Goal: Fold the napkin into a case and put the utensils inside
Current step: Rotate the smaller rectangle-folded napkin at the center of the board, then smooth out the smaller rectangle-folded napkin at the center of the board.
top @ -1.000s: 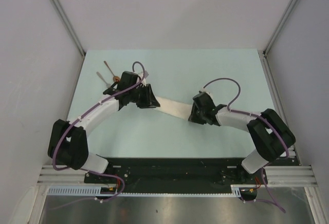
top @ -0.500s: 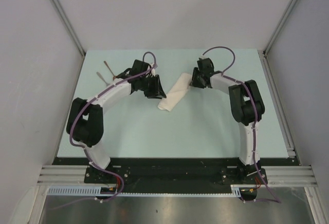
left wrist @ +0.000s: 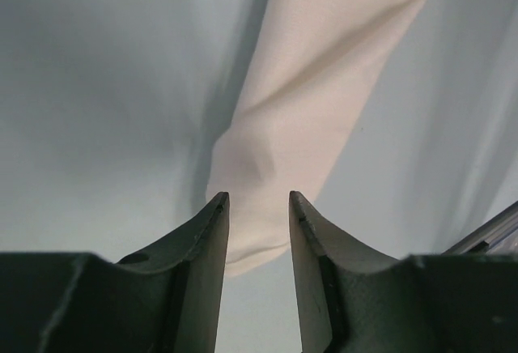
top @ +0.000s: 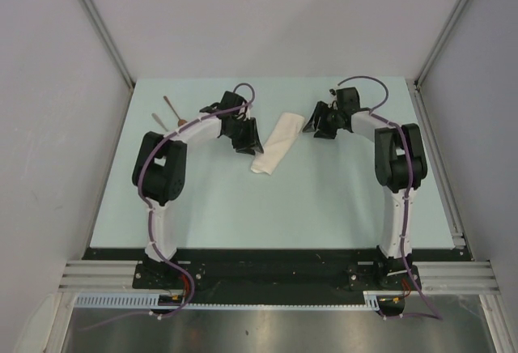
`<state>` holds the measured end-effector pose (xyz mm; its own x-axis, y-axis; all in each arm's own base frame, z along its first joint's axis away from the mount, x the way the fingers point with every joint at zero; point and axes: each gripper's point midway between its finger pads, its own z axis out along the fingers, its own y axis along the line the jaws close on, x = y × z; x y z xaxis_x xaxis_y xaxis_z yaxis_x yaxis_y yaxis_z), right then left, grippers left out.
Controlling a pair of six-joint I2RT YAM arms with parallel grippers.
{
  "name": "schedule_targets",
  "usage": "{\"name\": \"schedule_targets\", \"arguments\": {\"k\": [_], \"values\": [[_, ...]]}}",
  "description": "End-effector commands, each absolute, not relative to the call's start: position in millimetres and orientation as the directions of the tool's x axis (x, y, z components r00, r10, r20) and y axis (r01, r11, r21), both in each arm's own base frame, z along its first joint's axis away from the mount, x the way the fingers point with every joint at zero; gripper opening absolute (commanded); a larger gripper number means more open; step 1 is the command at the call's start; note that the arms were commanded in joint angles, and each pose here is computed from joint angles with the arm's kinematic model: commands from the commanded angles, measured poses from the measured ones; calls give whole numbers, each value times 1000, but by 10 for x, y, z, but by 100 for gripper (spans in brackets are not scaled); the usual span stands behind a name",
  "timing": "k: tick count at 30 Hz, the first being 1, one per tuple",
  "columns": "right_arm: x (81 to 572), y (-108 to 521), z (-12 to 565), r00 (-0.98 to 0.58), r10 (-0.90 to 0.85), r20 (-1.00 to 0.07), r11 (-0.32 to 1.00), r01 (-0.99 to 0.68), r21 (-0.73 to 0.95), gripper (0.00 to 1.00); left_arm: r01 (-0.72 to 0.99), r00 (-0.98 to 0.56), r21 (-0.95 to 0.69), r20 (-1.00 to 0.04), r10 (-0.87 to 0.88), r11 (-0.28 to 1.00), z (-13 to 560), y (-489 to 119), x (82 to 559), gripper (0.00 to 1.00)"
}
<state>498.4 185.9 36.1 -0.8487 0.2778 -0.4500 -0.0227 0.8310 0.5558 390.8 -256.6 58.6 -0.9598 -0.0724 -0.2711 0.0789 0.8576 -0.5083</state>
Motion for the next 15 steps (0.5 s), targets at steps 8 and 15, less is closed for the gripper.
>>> {"name": "schedule_targets", "arguments": {"k": [8, 15], "values": [[5032, 2170, 418, -893, 301, -334, 639, -70, 766, 60, 70, -956, -596, -269, -117, 800, 479, -2664, 4203, 40], [5255, 2200, 392, -892, 305, -333, 643, -65, 763, 59, 40, -961, -598, -243, -134, 801, 346, -2620, 4090, 38]]}}
